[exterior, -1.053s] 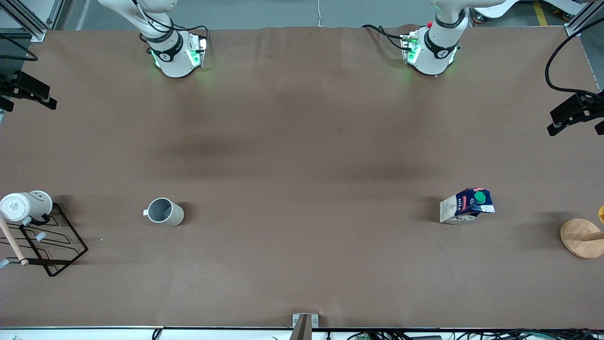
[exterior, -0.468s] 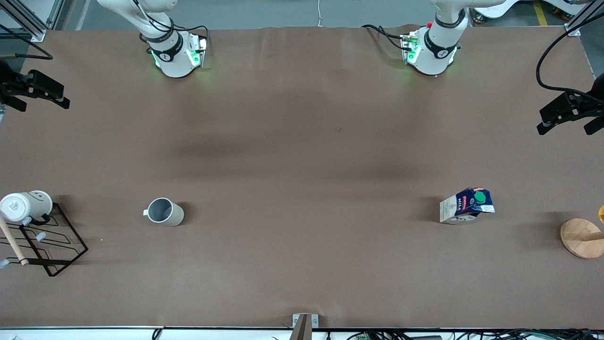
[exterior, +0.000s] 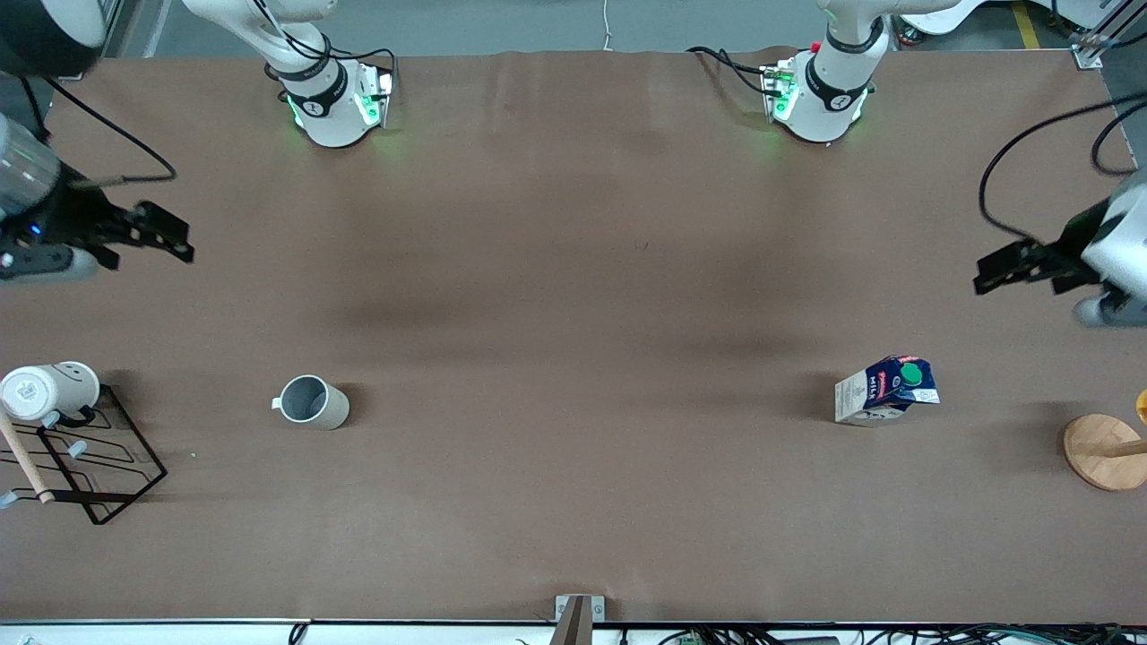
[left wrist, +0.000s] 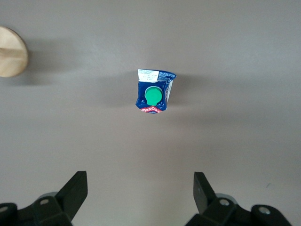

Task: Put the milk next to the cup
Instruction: 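Reach the right gripper to the mug while the left gripper reaches the carton, then grasp the white mug with the right gripper while the left gripper grasps the carton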

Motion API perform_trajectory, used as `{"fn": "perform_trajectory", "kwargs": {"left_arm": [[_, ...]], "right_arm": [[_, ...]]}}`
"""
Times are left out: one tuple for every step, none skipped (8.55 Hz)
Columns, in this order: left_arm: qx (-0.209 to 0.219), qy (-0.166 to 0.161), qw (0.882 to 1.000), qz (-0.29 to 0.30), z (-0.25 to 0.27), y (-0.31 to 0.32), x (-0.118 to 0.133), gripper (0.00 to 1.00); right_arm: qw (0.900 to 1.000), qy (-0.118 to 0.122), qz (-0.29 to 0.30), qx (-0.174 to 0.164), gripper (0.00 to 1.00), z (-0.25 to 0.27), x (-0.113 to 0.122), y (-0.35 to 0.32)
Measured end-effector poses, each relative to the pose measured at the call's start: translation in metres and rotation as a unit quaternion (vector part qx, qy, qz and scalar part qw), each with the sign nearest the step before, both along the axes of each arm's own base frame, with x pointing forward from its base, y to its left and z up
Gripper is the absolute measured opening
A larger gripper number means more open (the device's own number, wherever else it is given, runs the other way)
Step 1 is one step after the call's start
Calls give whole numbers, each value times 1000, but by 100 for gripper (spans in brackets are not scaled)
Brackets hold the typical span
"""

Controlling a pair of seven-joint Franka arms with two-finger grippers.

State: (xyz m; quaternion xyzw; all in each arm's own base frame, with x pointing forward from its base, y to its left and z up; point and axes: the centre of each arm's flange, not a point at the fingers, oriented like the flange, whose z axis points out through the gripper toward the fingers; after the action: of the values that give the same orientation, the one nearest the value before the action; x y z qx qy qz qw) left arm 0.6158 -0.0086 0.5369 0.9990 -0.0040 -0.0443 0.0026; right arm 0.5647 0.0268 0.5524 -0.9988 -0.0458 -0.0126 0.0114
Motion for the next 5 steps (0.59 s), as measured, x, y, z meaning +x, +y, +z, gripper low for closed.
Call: {"fn": "perform_trajectory", "kwargs": {"left_arm": [[0,8,1000,0,-32,0,14,100],[-1,5,1000,0,-61,0,25,100],[-1,-5,1000,0,-91,1,33,100],[-1,-15,1000,0,-120,2,36,100],[-1,-19,1000,-2,-146,3,37,100]], "right_arm": [[1000,-13,6,1,100,-40,15,15],[1000,-19,2,4,100,-87,31,31],[1000,-19,-4,6,100,-134,44,51],[1000,-18,-7,8,100,-175,55,66],[1000,-21,-10,9,100,-203,62,71]]}}
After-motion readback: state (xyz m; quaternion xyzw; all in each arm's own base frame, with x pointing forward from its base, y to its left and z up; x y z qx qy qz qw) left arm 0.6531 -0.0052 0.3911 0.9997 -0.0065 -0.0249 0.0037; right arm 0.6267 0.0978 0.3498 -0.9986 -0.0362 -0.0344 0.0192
